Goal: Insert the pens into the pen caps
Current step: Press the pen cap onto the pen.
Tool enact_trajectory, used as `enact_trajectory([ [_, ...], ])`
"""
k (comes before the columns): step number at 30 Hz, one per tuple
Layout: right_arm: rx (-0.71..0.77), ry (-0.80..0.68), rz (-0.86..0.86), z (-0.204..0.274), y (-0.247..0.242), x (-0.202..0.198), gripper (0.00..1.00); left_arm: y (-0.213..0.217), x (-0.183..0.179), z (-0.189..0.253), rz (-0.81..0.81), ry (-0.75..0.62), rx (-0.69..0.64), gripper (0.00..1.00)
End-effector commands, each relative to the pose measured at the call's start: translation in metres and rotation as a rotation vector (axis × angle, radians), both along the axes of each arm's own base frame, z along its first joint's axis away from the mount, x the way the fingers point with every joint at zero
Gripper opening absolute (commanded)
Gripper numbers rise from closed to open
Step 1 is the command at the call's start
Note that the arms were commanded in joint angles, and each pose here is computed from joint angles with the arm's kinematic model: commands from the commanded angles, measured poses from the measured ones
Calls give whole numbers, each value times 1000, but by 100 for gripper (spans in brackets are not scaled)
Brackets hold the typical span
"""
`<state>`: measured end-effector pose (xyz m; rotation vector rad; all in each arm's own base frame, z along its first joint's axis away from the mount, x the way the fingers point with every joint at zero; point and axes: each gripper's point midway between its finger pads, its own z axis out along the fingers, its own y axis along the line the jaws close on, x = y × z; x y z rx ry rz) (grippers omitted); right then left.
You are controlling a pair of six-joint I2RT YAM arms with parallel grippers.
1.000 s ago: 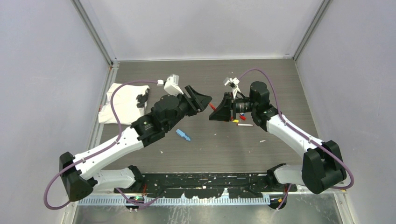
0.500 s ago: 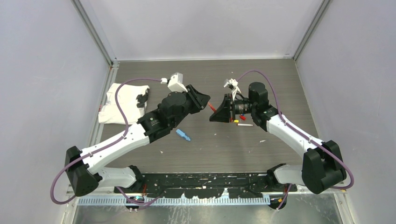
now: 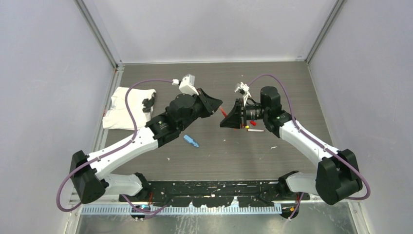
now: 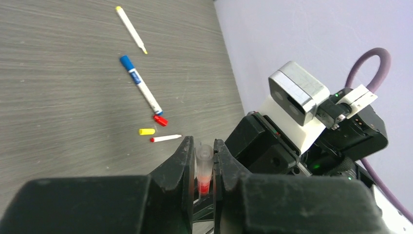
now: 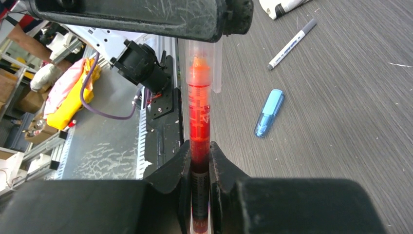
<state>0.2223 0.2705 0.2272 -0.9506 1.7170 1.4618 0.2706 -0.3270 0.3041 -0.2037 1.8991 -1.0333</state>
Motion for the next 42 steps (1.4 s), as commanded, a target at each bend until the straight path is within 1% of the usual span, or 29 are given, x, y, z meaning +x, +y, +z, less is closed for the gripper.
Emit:
enact_trajectory([
  [1,30,-148,-35,20,-1,7,1,-44,-39,5,-316,-10,-103,1],
  [2,31,-155,-40,20,-1,8,1,-46,-44,-3,-350,11,-122,1],
  [6,65,-175,-77,28,-1,13,1,-49,-64,-6,-438,46,-218,1],
  [9,99,-189,-104,35,-3,17,1,-52,-82,-12,-528,86,-242,1],
  [14,83,-184,-125,35,-7,20,1,-52,-113,-37,-681,169,-193,1],
  [16,95,-158,-114,35,-5,17,1,-54,-126,-42,-765,169,-202,1],
  [17,136,-143,-102,42,-4,16,1,-56,-133,-43,-819,165,-216,1],
  [18,158,-93,-94,41,-3,13,1,-57,-140,-45,-868,166,-230,1],
  [19,199,-121,-87,50,-3,13,1,-58,-147,-46,-918,163,-243,1],
  [22,177,-114,-98,46,-5,15,1,-54,-165,-53,-1026,164,-249,0],
  [24,171,-114,-108,46,-6,16,1,-48,-173,-60,-1074,148,-218,1],
  [26,156,-113,-145,45,-8,23,1,-40,-177,-72,-1086,162,-144,1],
  [27,132,-108,-182,41,-12,29,1,-35,-178,-80,-1082,170,-91,0],
  [28,98,-99,-223,36,-16,37,1,-29,-174,-90,-1046,181,-13,1],
  [29,67,-96,-260,32,-21,44,1,-21,-169,-99,-1000,183,62,1],
  [31,30,-100,-328,29,-28,55,1,-10,-154,-112,-890,179,166,1],
  [32,-2,-96,-354,23,-31,59,1,-8,-147,-116,-841,177,188,0],
  [34,-42,-112,-392,19,-35,65,1,-5,-126,-127,-680,212,222,1],
  [36,-91,-142,-393,14,-37,66,1,-15,-120,-126,-584,231,172,1],
  [37,-105,-148,-383,11,-36,64,1,-25,-119,-118,-560,216,122,1],
  [39,-101,-151,-325,8,-29,55,1,-44,-123,-97,-574,186,4,1],
  [40,-57,-135,-273,11,-24,46,1,-53,-125,-83,-595,172,-73,0],
  [42,89,-159,-185,32,-12,32,1,-63,-128,-69,-614,181,-199,1],
])
